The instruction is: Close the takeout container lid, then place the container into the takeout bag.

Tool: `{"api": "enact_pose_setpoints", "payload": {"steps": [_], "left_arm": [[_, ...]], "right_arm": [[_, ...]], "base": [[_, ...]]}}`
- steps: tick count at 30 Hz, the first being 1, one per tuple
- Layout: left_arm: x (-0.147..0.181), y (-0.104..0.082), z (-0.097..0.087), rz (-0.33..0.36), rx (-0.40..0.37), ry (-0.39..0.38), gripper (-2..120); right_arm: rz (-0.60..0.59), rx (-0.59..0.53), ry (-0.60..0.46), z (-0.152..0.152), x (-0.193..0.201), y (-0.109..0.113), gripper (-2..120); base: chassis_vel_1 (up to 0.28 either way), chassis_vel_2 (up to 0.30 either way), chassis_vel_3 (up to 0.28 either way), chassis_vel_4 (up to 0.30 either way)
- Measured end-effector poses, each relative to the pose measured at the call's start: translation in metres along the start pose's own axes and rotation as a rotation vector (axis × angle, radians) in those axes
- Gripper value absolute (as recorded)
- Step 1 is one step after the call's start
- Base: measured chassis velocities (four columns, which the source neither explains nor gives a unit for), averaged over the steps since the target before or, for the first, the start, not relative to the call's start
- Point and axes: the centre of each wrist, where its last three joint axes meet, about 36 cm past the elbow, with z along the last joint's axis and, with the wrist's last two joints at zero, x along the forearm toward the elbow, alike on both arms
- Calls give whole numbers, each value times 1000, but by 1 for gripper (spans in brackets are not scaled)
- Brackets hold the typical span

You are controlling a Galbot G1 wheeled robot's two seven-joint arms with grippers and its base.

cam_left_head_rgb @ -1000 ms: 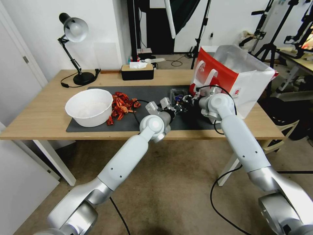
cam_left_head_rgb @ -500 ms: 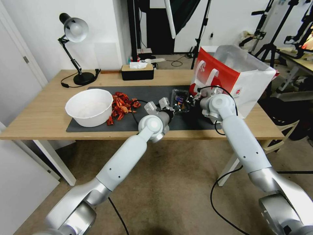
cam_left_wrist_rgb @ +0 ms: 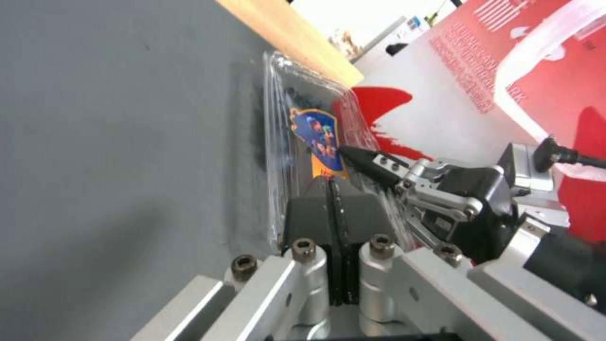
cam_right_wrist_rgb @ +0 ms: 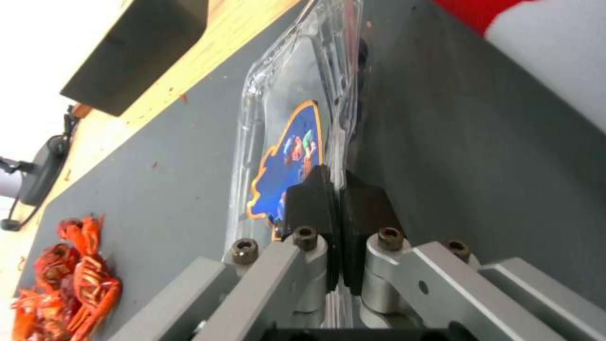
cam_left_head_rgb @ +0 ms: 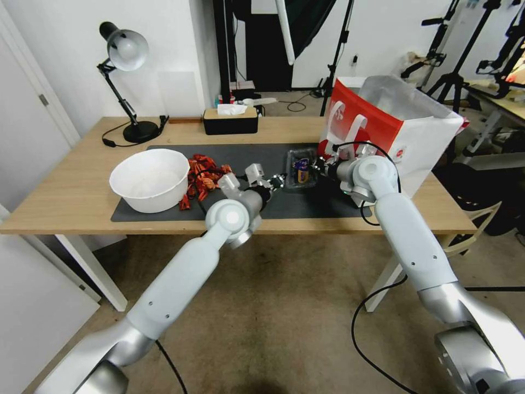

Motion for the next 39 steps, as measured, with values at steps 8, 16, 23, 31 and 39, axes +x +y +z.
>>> {"api": "enact_pose_setpoints", "payload": {"steps": [8, 16, 23, 31, 39], "left_arm": [[46, 16, 10, 11, -195, -96, 12], [83, 39, 23, -38, -408, -194, 37], [110, 52, 28, -63, -483, -233, 63], [131, 61, 37, -90, -555, -263, 91], [146, 63, 40, -102, -596, -278, 100]], "right_arm": [[-27, -16, 16, 6, 1, 4, 0], [-49, -27, 27, 8, 2, 8, 0], [-57, -26, 30, 11, 4, 9, 0], [-73, -21, 30, 14, 8, 11, 0], [-107, -10, 34, 24, 20, 16, 0]], "base": [[0, 0, 0, 0], [0, 0, 0, 0], [0, 0, 0, 0], [0, 0, 0, 0], [0, 0, 0, 0]]}}
